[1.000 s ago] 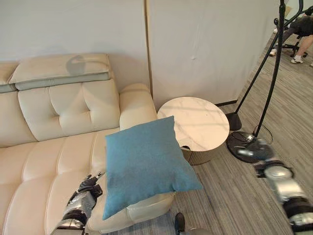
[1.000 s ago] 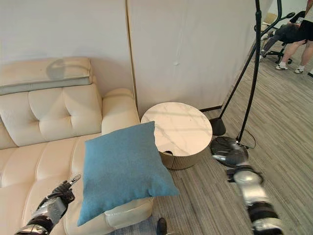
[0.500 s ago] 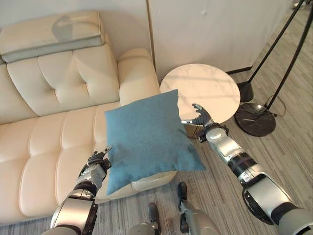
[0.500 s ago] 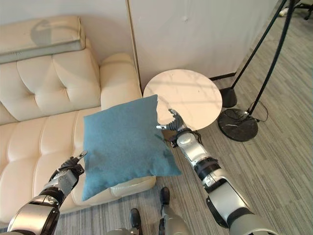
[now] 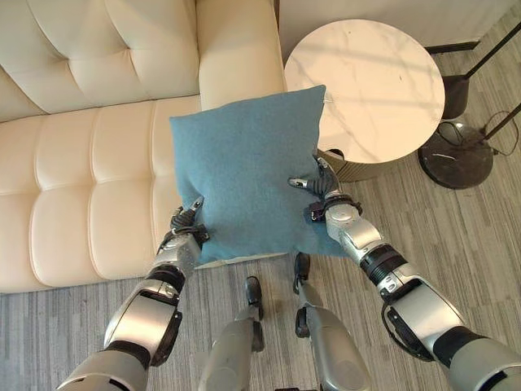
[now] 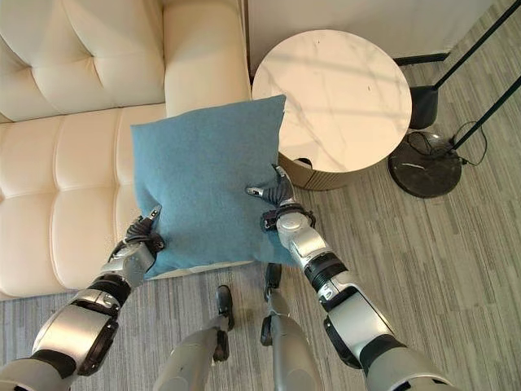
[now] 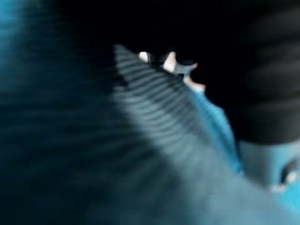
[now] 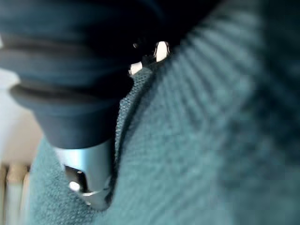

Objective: Pick up all the scattered cushions and arrange them neatly on the sofa.

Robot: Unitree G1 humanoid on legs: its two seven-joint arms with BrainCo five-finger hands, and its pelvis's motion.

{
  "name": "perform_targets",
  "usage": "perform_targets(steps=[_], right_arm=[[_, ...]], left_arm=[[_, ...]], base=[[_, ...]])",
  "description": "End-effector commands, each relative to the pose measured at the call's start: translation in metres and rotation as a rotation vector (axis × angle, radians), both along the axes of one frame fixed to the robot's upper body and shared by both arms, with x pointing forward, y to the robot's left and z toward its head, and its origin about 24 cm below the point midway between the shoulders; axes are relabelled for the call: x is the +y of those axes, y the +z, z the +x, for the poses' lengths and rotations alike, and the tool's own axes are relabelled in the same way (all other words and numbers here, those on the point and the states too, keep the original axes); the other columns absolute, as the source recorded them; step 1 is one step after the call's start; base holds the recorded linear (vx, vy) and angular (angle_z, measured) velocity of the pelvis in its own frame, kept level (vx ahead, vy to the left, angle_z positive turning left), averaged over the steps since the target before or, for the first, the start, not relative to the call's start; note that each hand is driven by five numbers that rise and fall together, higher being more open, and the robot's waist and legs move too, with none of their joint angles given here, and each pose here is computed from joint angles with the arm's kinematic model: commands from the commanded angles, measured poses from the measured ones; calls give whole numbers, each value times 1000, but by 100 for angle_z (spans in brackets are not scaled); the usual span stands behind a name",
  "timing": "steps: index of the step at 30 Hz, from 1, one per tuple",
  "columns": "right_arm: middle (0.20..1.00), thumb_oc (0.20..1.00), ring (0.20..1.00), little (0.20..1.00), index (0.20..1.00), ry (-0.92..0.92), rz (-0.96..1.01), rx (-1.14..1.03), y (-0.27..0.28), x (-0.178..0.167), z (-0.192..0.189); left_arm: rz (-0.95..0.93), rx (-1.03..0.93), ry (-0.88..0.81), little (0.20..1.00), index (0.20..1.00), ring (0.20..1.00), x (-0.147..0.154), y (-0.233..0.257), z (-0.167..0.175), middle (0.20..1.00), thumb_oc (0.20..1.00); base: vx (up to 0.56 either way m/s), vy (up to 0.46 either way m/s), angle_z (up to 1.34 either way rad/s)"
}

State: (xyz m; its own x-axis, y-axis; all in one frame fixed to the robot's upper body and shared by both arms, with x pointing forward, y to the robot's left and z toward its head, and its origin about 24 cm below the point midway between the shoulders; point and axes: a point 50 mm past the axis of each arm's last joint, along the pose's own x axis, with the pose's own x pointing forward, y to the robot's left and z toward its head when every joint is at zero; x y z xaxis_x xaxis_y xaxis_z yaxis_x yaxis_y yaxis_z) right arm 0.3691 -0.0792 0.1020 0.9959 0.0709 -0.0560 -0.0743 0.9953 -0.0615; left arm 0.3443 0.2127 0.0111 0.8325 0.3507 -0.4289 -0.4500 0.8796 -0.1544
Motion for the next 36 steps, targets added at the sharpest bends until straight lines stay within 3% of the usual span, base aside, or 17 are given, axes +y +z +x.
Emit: perform_targets(steps=[1,2,6,11,15,20,29,36], right_arm=[[592,592,592,592,592,297,145,-48,14,74,-27],[200,200,200,200,200,335,145,-49,13,80,-32],[200,200,200,200,200,434,147,-83,20,92,-45],[200,200,200,200,200,470,195,-62,17,94,-54],[200,200,200,200,200,470,252,-93,19,79,-63],[200,200,200,200,200,383,295,-123,10,36,-75],[200,200,200,200,200,336,254,-100,-10,6,-99],[200,200,200,200,200,298,230,-105,-15,3,-102]], left_arm=[[-160,-139,-260,200,200,200,-81,20,13,200,200],[-219,-141,-284,200,200,200,-92,18,10,200,200],[-377,-220,-380,200,200,200,-134,30,-2,200,200],[-460,-303,-429,200,200,200,-149,46,-14,200,200],[-393,-394,-402,200,200,200,-128,57,-25,200,200],[-282,-409,-313,200,200,200,-86,46,-54,200,200],[-162,-363,-304,200,200,200,-63,31,-92,200,200],[-69,-314,-231,200,200,200,-48,19,-98,200,200]], base=[[20,10,5],[0,0,0],[-1,5,-1],[-3,4,-1],[-13,10,1],[-2,29,5],[15,26,4],[-104,23,-3]])
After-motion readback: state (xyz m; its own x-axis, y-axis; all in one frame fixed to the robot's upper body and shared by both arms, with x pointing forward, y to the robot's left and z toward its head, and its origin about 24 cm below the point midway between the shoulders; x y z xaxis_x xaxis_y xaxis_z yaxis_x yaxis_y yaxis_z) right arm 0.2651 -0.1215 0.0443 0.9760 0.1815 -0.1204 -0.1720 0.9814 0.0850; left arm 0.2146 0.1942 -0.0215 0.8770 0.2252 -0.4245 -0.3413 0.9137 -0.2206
